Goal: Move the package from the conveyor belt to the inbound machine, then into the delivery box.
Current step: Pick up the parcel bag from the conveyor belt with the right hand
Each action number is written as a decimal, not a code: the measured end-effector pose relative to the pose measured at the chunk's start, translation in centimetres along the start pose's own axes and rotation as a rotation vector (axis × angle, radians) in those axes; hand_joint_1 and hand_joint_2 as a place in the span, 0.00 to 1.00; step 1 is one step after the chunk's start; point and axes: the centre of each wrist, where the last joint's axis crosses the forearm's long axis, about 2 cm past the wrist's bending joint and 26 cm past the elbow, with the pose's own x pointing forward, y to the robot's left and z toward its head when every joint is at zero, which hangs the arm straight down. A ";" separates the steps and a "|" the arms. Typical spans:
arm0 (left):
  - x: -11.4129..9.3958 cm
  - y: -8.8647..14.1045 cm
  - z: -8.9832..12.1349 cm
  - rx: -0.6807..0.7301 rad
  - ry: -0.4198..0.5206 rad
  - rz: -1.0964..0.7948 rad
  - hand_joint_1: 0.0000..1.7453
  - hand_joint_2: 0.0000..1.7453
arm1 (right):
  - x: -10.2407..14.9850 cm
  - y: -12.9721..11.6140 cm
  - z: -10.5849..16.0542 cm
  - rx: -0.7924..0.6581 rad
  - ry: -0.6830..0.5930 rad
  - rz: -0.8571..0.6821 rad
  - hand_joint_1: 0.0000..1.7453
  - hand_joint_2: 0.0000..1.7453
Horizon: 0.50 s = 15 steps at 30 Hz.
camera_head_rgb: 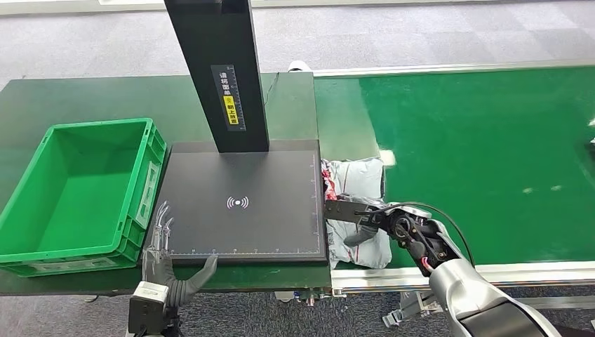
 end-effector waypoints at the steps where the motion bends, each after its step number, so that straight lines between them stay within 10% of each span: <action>1: 0.0 0.0 0.0 0.000 0.000 0.000 0.00 1.00 | 0.1 0.0 0.0 0.002 0.001 0.001 0.00 1.00; 5: 0.0 0.0 0.0 0.000 0.000 -0.001 0.00 1.00 | 0.2 0.0 -0.1 0.005 0.009 0.007 0.96 1.00; 15: -0.1 0.1 0.1 0.001 0.003 -0.008 0.00 1.00 | 1.0 -0.8 -0.2 -0.091 0.093 0.064 1.00 1.00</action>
